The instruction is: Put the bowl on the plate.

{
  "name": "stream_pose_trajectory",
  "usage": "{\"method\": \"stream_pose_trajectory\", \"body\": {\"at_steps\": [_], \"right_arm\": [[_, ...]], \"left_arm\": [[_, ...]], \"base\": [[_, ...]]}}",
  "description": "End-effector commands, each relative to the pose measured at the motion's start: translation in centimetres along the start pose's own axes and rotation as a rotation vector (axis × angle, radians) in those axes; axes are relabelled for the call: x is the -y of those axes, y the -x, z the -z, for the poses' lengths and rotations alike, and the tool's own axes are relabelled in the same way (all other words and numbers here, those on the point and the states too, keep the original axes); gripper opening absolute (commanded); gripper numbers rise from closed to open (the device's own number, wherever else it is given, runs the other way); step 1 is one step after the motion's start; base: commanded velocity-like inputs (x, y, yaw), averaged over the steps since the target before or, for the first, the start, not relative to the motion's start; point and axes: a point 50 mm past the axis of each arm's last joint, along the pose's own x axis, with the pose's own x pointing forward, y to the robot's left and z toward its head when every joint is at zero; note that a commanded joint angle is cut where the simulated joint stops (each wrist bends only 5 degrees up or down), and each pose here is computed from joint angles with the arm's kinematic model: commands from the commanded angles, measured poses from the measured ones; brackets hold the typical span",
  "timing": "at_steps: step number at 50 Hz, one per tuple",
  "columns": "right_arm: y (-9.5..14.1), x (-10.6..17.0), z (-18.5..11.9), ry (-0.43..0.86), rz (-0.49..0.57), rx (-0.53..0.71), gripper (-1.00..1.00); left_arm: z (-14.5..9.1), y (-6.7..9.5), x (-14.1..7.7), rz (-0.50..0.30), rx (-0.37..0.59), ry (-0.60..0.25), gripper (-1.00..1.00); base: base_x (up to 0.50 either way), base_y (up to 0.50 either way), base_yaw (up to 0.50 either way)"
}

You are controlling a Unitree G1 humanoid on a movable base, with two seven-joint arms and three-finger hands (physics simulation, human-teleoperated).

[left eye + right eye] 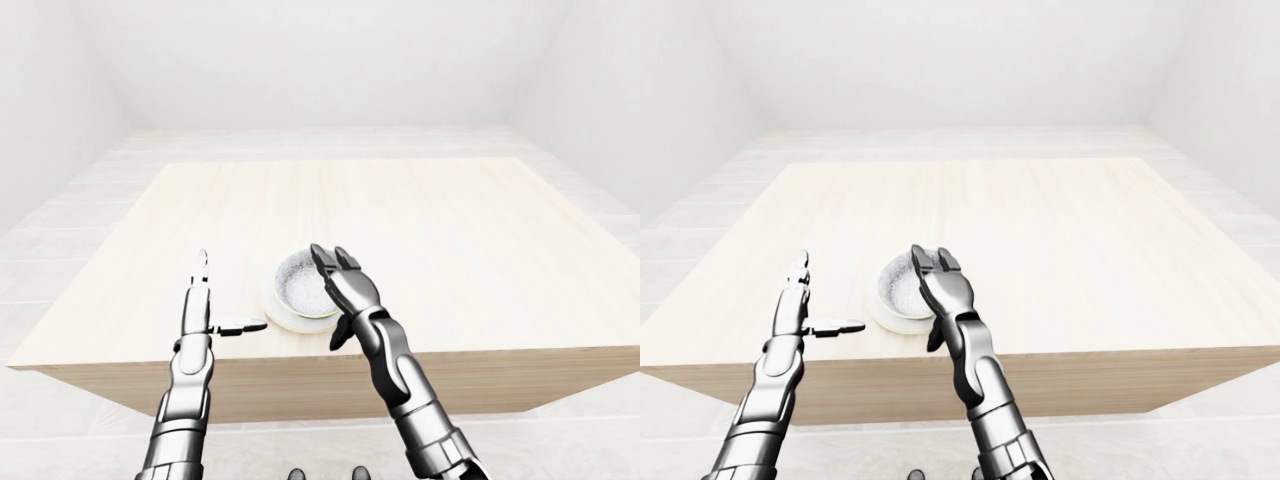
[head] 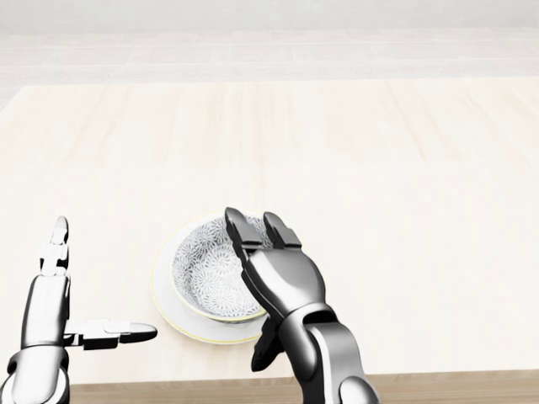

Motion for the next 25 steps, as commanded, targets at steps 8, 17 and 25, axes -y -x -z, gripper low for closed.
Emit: {"method": "stream_pose_trajectory", "body": {"at_steps": [8, 17, 25], "right_arm": [[0.7, 2.2, -1.0, -0.029, 0.055, 0.05, 1.0], [2.3, 4.9, -2.7, -0.05, 0.082, 0.134, 1.0], [5.4, 8.6, -4.7, -0.016, 0.143, 0.237, 1.0]], "left_arm": [[0.4, 0.0, 0.1, 0.003, -0.015, -0.006, 1.0], [0.1, 0.0, 0.0, 0.001, -0.006, -0.002, 1.0], [-0.1, -0.1, -0.1, -0.002, 0.001, 0.003, 1.0]], "base": [[0.0, 0.0, 0.0], [0.0, 0.0, 0.0], [0.0, 0.0, 0.0]]}}
